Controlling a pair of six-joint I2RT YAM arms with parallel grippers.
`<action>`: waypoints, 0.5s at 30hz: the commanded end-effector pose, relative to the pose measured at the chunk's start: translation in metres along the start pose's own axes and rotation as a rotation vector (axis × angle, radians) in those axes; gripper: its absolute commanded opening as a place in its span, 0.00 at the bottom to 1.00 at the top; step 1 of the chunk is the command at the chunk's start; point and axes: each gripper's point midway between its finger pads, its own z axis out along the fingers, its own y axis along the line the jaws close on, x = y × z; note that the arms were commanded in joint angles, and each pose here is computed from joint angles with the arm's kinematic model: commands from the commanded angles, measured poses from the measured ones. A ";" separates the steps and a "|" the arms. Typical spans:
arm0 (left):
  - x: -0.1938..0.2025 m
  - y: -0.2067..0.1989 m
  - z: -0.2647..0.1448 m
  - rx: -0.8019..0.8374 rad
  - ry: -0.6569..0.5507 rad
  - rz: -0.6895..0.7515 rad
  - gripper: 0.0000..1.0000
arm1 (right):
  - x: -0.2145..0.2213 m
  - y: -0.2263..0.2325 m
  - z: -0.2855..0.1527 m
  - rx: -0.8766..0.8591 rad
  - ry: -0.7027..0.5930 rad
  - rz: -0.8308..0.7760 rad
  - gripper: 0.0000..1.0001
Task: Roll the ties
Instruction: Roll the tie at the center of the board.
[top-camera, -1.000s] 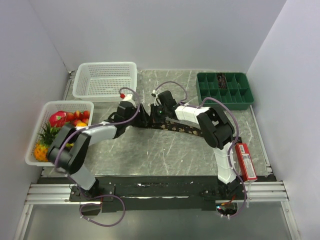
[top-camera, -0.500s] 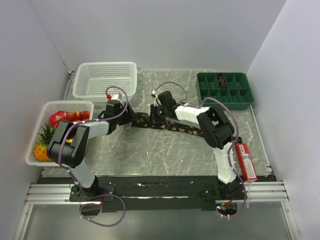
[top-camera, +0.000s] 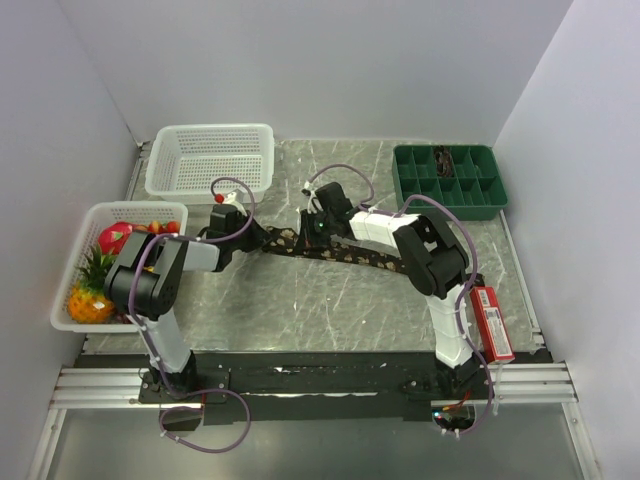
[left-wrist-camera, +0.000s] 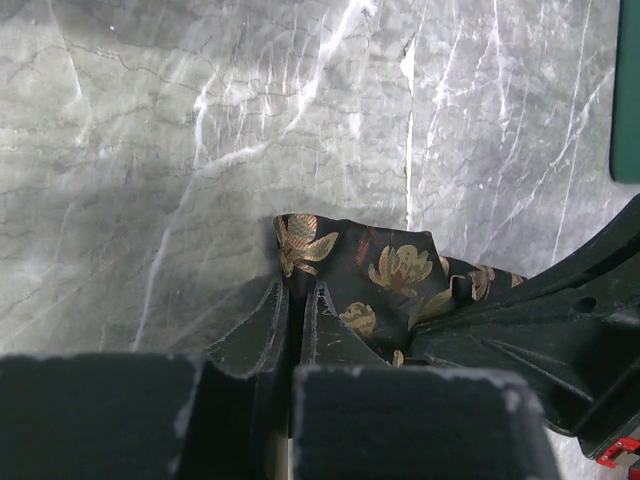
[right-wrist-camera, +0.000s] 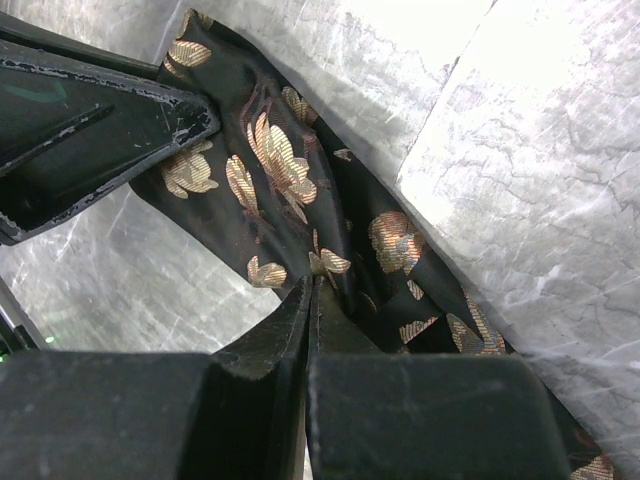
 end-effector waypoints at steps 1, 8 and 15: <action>-0.017 -0.004 -0.008 -0.029 -0.036 0.048 0.01 | -0.016 0.016 -0.019 0.000 -0.030 -0.033 0.00; -0.042 -0.010 -0.016 -0.097 -0.036 0.136 0.01 | -0.037 0.011 -0.039 0.023 -0.098 -0.029 0.00; -0.049 -0.022 -0.018 -0.165 -0.028 0.235 0.01 | -0.039 0.005 -0.029 0.037 -0.095 -0.009 0.00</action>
